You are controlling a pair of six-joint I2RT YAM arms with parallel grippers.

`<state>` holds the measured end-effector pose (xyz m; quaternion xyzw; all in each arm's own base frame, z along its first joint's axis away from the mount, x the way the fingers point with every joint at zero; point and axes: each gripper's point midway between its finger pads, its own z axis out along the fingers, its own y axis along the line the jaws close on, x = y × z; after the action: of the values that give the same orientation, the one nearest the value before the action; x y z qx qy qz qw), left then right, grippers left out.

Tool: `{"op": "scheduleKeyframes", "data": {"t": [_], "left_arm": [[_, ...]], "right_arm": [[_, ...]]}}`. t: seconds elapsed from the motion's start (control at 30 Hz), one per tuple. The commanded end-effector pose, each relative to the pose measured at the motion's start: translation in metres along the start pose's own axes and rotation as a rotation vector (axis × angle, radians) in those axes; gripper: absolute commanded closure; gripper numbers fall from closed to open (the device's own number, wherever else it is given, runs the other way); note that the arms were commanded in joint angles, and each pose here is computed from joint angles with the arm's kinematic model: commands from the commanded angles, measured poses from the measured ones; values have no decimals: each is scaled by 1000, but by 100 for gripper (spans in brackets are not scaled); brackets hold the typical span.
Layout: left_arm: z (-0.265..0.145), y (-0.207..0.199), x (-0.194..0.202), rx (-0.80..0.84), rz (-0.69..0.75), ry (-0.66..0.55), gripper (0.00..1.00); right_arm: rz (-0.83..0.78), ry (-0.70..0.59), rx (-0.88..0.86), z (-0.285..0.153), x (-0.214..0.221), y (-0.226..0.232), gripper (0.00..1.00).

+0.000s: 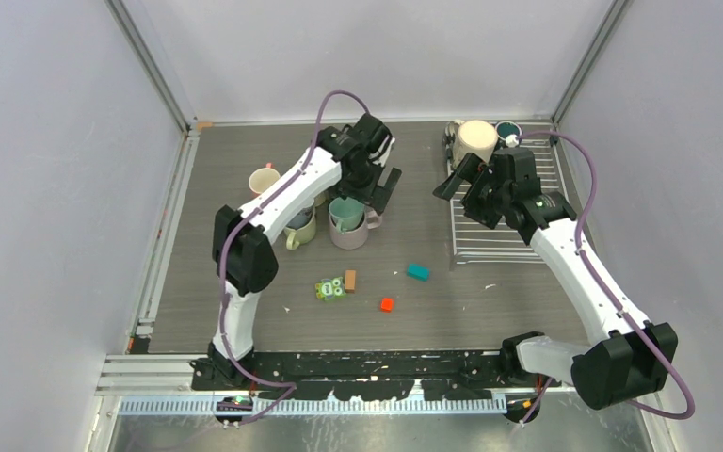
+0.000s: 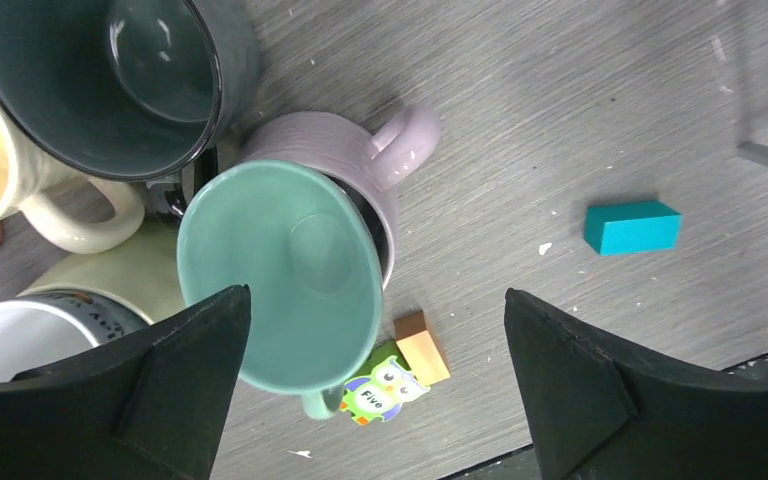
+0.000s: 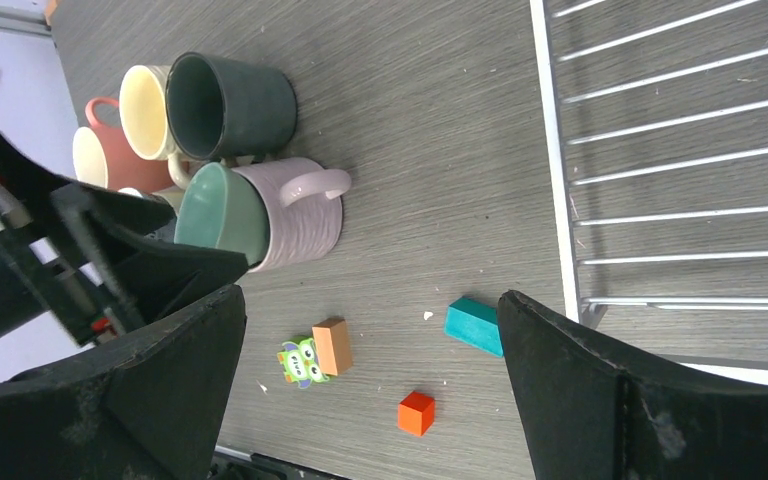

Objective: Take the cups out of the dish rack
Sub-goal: Unload the cup from the dish rack.

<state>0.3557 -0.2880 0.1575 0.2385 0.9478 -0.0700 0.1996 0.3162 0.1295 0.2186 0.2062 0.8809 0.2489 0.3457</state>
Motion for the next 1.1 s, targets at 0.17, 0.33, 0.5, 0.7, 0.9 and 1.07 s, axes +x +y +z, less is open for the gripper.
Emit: {"op": "scheduleKeyframes", "data": {"t": [0.17, 0.33, 0.5, 0.7, 0.9, 1.07], "left_arm": [[-98, -18, -25, 144, -16, -283, 0], [-124, -23, -10, 201, -26, -345, 0], [-143, -27, 5, 256, -41, -412, 0], [-153, -32, 21, 318, -46, -476, 0], [-154, -39, 33, 381, -34, -511, 0], [-152, -41, 40, 400, -34, -515, 0]], "right_arm": [[-18, -92, 20, -13, -30, 11, 0], [-25, -97, 64, -10, -36, 7, 0], [-34, -140, 122, -9, -51, 2, 0], [-51, -180, 178, -5, -71, 1, 0], [-31, -223, 232, 13, -101, -11, 0], [13, -279, 263, 27, -140, -27, 0]]}}
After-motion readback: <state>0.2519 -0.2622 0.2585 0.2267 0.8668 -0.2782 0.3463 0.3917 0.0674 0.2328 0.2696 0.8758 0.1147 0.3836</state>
